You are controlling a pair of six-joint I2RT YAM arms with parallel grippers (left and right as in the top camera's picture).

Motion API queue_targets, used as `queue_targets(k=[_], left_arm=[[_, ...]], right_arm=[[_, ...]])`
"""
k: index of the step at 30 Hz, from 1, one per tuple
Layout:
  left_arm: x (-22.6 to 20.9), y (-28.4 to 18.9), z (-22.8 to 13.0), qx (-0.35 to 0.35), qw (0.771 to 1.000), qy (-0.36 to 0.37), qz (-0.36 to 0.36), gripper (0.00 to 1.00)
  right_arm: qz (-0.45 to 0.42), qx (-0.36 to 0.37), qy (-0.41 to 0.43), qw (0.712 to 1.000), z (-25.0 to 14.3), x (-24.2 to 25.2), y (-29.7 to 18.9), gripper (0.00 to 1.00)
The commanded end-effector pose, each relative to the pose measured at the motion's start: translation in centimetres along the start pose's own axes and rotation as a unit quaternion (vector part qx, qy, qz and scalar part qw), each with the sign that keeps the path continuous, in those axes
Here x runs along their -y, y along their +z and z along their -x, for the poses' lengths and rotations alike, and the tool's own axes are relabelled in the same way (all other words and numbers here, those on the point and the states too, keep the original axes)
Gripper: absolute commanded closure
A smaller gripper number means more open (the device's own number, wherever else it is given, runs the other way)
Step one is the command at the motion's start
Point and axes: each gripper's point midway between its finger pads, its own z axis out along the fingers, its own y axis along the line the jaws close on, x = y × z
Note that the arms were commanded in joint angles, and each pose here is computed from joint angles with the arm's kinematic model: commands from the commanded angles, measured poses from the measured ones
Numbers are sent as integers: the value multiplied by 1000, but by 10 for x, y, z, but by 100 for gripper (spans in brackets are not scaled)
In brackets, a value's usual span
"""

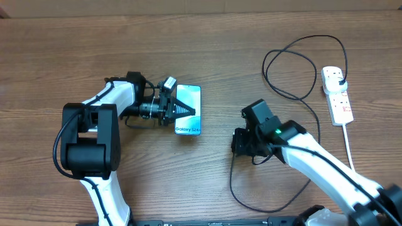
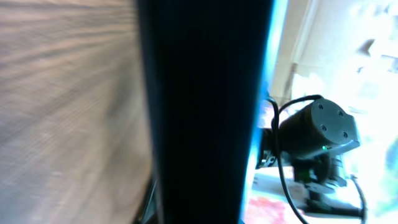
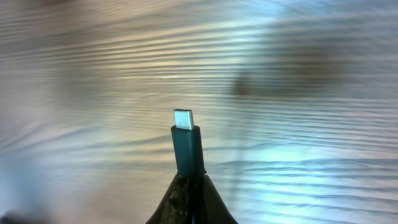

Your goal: Plug charger to phone and switch on socket

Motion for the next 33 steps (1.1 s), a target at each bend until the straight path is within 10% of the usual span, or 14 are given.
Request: queue_targets(k=[1, 15, 33], left_arm=[[37, -12, 1, 33, 992, 107, -64, 96], [39, -20, -3, 46, 991, 108, -63, 96], [38, -19, 1, 42, 994, 81, -65, 96]], right_arm=[[64, 2, -58, 996, -5, -25, -19, 96], [194, 15, -213, 958, -46, -104, -21, 96], [245, 95, -179, 948, -51, -135, -5, 96]])
